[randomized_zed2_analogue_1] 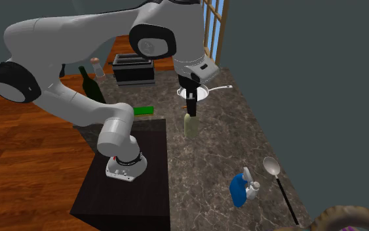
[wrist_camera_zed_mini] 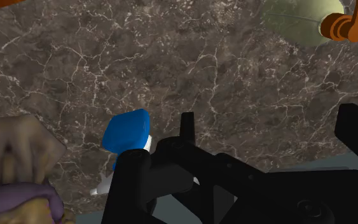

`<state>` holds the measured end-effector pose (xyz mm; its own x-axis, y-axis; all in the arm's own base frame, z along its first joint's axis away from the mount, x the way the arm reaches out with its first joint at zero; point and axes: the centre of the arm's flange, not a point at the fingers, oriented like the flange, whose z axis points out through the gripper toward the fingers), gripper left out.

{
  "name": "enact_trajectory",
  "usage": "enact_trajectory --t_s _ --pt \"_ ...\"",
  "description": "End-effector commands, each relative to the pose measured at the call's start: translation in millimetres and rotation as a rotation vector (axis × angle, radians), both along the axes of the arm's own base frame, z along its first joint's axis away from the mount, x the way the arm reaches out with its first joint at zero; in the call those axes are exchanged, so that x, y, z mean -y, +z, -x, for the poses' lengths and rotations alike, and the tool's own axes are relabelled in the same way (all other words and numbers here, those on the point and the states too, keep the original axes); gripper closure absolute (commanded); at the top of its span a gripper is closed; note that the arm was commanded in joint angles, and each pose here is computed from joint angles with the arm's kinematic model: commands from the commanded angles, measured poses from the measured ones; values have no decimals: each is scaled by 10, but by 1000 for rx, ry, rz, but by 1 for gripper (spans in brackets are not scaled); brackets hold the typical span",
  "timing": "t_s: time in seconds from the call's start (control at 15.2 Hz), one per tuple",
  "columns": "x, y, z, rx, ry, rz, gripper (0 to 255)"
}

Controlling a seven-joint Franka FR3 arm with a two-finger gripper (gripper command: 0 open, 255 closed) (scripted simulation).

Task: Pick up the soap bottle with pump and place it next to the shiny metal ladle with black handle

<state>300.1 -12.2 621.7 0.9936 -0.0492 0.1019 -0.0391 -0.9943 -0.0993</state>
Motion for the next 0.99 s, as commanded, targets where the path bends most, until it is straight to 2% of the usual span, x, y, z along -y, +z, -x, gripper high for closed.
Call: enact_trajectory --t_s 0.0,0.92 --pt "0 0 0 0 0 0 0" --pt "-1440 -1235 -82 -48 98 59 0"
